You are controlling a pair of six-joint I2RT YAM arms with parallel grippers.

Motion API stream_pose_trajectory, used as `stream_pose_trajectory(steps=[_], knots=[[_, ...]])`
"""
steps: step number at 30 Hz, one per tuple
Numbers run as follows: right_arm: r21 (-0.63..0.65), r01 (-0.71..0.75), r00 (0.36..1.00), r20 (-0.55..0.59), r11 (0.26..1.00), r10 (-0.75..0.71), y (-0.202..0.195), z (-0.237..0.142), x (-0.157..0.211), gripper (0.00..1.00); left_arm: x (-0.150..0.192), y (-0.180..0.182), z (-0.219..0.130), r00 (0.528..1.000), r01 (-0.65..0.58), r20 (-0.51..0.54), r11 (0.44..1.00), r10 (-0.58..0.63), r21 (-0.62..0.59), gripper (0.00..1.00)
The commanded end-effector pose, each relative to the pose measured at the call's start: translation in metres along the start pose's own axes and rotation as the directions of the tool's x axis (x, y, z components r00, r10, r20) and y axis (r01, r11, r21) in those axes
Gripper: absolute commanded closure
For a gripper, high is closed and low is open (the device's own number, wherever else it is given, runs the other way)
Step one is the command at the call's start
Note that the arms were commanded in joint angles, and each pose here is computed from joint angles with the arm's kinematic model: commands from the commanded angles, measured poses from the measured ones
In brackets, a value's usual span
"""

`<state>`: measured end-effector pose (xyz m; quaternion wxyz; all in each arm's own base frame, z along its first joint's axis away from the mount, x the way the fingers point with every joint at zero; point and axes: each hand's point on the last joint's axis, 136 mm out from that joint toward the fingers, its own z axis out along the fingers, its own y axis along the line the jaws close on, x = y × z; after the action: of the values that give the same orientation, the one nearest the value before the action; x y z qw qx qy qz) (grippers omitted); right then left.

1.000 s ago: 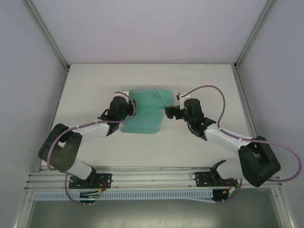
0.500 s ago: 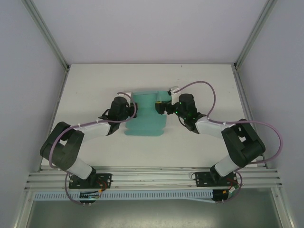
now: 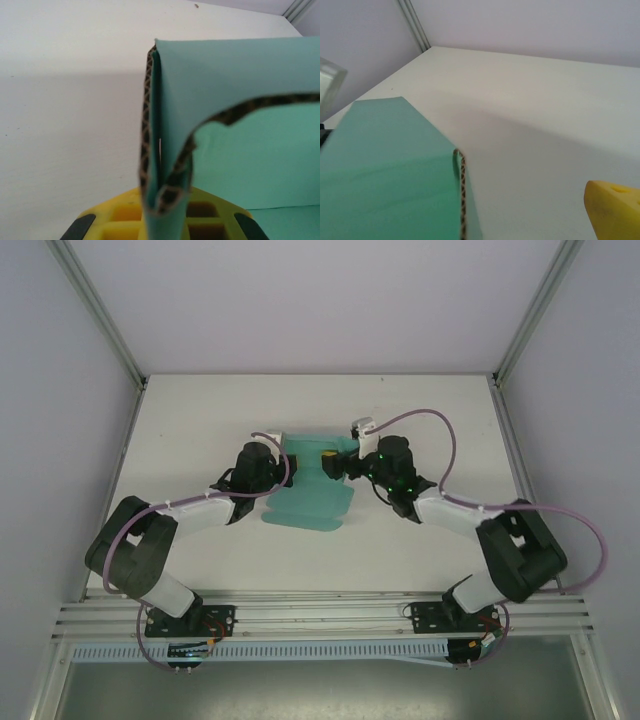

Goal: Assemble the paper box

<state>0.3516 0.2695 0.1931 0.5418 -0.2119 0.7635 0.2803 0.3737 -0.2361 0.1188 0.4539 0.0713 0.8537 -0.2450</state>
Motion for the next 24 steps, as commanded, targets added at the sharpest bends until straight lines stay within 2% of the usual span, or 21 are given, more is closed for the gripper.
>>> stream_pose_trajectory(steps=[1,4,8,13,16,19,22,24], knots=[[0.108,0.019,1.0,-0.02,0.994,-0.017,-0.013,-0.028,-0.003,0.01,-0.015,-0.005,-0.004,0.999,0.017,0.038,1.0,-0.017,-0.004,1.0],[0.167,0.008,1.0,-0.016,0.986,-0.005,-0.021,-0.055,-0.001,0.01,-0.014,0.002,-0.003,0.999,0.015,0.035,0.999,-0.013,-0.047,1.0],[0.256,-0.035,0.999,0.024,0.966,0.029,-0.037,-0.093,-0.004,0.01,-0.016,0.0,-0.003,0.999,0.002,0.037,0.999,-0.001,-0.038,1.0],[0.427,-0.145,0.989,0.076,0.893,0.124,-0.085,-0.136,-0.007,0.01,-0.017,-0.004,-0.004,0.999,-0.01,0.038,1.0,0.01,-0.017,1.0],[0.479,-0.238,0.971,0.097,0.845,0.218,-0.113,-0.15,-0.002,0.01,-0.018,-0.007,-0.006,0.999,-0.02,0.043,1.0,0.02,-0.005,1.0],[0.455,-0.301,0.951,0.079,0.838,0.299,-0.129,-0.144,0.006,0.01,-0.018,-0.007,-0.005,0.999,-0.031,0.043,1.0,0.031,-0.002,1.0],[0.368,-0.302,0.948,0.016,0.879,0.319,-0.124,-0.122,0.01,0.01,-0.019,-0.009,-0.005,0.998,-0.037,0.041,0.999,0.037,0.002,1.0],[0.267,-0.311,0.943,-0.029,0.912,0.33,-0.112,-0.104,0.008,0.01,-0.02,-0.009,-0.005,0.998,-0.04,0.046,0.999,0.04,0.004,1.0]])
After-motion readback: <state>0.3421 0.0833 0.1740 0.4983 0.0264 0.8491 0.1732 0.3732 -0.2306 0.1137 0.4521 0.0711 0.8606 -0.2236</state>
